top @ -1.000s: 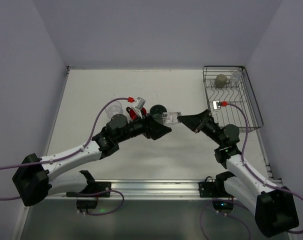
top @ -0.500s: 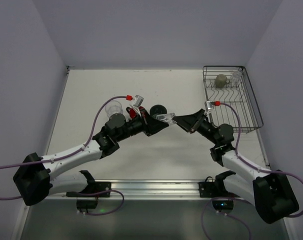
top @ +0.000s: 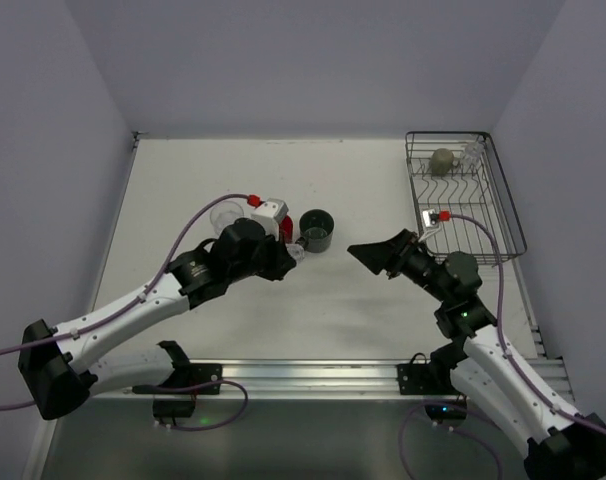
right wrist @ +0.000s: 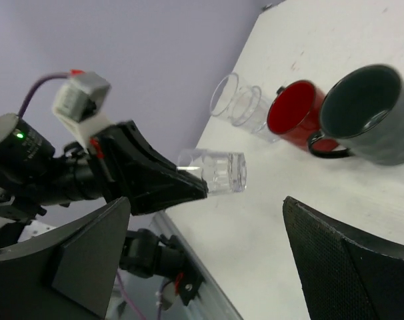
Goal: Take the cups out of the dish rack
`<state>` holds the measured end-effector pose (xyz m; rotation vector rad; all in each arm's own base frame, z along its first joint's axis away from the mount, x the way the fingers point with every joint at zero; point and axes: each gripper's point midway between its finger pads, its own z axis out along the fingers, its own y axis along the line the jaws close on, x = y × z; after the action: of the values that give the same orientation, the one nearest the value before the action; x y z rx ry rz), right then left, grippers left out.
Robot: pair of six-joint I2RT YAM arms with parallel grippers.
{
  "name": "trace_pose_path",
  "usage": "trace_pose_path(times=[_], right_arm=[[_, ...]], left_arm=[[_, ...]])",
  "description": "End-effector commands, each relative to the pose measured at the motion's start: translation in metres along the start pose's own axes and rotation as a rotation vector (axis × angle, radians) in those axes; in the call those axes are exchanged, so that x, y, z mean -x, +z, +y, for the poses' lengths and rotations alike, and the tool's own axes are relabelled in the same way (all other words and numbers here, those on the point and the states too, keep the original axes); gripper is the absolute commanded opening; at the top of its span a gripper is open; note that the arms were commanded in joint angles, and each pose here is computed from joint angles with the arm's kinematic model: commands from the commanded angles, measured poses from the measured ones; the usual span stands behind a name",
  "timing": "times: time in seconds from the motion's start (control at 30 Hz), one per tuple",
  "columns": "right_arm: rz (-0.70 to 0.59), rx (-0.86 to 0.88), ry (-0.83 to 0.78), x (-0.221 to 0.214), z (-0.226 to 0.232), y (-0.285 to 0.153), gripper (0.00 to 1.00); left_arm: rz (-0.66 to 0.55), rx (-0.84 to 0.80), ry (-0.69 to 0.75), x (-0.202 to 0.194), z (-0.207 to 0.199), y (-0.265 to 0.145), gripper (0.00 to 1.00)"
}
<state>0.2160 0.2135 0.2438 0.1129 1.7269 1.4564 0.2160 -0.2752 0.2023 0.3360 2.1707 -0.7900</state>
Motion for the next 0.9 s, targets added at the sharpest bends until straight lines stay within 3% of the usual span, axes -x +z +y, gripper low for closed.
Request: trace_pose_path(times=[0.0,0.13,0.23,0.5,0.53,0.67,0.87], right_arm=[[-0.030,-0.252,-0.180,0.012,-0.032,-0.021,0.99],[-0.042,-0.338,-0.225,0.016,-0.040,-0.035,0.99],[-0.052,-0.355,-0.238,0.016,-0.043,-0.040,0.99],[-0.064,-0.375,-0.249,0.015,-0.051,-0.044,0.99],[-0.067,-0.380,-0.251,0.016,-0.051,-0.044,0.99],[-0.084,-0.380,-0.264,0.020,-0.049,-0.046,0.99],[-0.100,-0.386,-0.281,0.027,-0.045,-0.045,0.99]], left_arm=[[0.279,0.258,0.128,-0.059,0.060,-0.028,0.00],[0.458,0.292,0.141,-0.103,0.075,-0.018,0.00],[0.523,0.327,0.174,-0.117,0.082,-0.010,0.00],[0.569,0.463,0.273,-0.122,0.104,0.008,0.19],[0.581,0.479,0.284,-0.123,0.105,0.009,0.23],[0.588,0.508,0.325,-0.123,0.104,0.010,0.65],[0.547,0.519,0.335,-0.109,0.100,0.010,0.85]])
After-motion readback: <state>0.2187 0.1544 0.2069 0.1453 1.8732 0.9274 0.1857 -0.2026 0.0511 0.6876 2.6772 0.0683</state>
